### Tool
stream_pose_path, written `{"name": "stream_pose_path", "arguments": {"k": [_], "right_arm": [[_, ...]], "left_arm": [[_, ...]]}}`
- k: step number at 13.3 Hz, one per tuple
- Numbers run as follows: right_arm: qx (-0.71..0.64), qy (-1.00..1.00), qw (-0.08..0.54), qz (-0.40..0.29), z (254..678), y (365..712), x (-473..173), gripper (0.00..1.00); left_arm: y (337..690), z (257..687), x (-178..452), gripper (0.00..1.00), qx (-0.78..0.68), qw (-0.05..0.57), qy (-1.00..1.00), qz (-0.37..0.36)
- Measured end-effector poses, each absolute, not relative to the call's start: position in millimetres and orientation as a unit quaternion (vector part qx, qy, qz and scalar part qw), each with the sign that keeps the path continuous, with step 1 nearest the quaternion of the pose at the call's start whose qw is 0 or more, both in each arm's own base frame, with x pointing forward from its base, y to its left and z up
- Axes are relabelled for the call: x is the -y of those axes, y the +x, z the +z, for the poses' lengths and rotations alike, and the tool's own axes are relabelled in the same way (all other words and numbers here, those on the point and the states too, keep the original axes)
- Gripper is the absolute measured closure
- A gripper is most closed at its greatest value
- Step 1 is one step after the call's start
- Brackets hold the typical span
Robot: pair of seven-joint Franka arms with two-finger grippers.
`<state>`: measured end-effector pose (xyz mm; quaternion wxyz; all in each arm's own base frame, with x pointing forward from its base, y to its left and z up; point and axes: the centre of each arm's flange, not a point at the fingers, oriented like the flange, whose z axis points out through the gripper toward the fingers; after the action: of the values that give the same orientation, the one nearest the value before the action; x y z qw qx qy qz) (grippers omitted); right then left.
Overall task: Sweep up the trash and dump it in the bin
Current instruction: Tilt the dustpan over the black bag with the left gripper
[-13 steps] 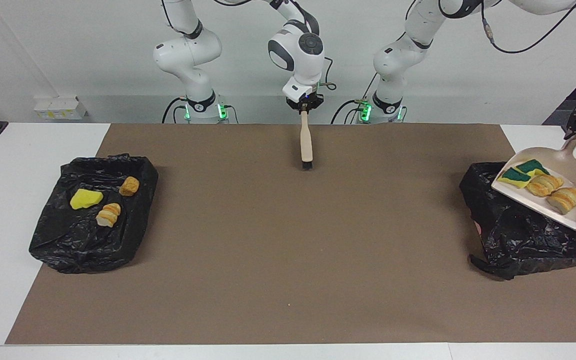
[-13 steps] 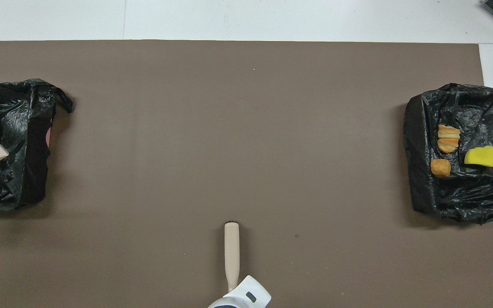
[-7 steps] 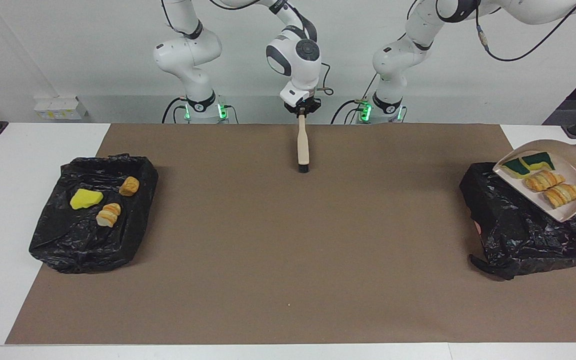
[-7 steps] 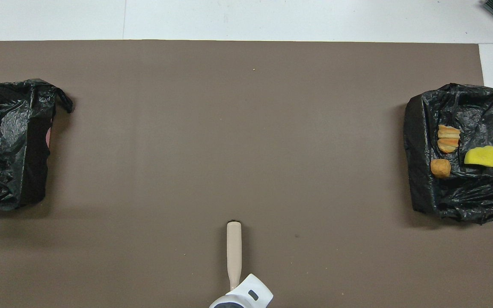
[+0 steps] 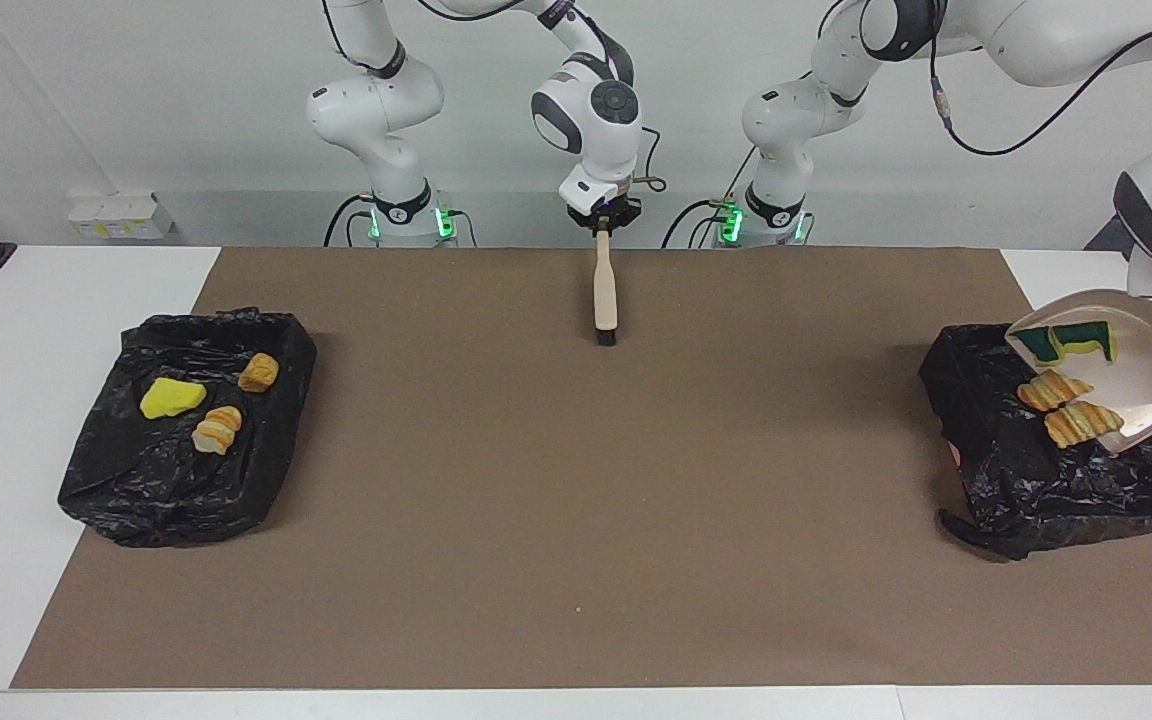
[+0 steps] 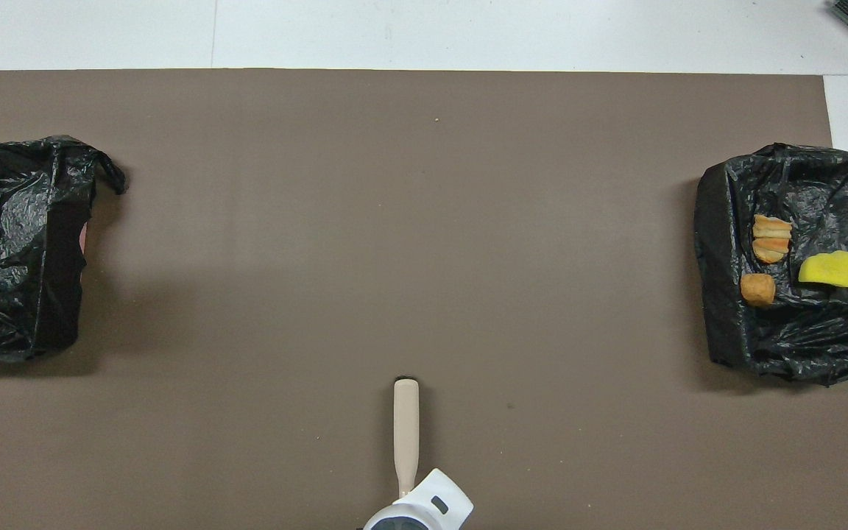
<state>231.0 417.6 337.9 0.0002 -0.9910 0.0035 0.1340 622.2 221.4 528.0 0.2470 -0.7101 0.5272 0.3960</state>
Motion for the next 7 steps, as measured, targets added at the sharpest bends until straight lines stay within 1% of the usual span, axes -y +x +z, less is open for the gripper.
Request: {"name": "stream_pose_path", "arguments": {"k": [1, 2, 3, 4, 5, 7], "right_arm": [[-0.004, -0.991, 0.000, 0.134, 337.9, 231.4, -417.7, 0.74], [-0.004, -0.991, 0.001, 0.135, 337.6, 231.8, -418.0, 0.68], [-0.004, -0.991, 0.001, 0.136, 337.0, 232.5, -418.3, 0.68], [-0.005, -0.991, 0.001, 0.136, 336.7, 233.7, -418.7, 0.62], [-0.006, -0.991, 0.003, 0.137, 336.8, 235.2, -419.5, 0.60], [-0.010, -0.990, 0.007, 0.138, 337.5, 241.1, -420.9, 0.61]], "left_arm": [[628.0, 531.7, -207.5, 0.69, -0.529, 0.267, -0.698, 0.402], [631.8, 535.1, -198.8, 0.69, -0.529, 0.282, -0.688, 0.408], [633.5, 538.2, -195.7, 0.69, -0.524, 0.296, -0.684, 0.413], [635.2, 540.6, -192.5, 0.69, -0.510, 0.312, -0.689, 0.409], [638.3, 542.6, -184.3, 0.69, -0.493, 0.333, -0.697, 0.401], [646.0, 545.1, -160.4, 0.69, -0.455, 0.378, -0.715, 0.372]]}}
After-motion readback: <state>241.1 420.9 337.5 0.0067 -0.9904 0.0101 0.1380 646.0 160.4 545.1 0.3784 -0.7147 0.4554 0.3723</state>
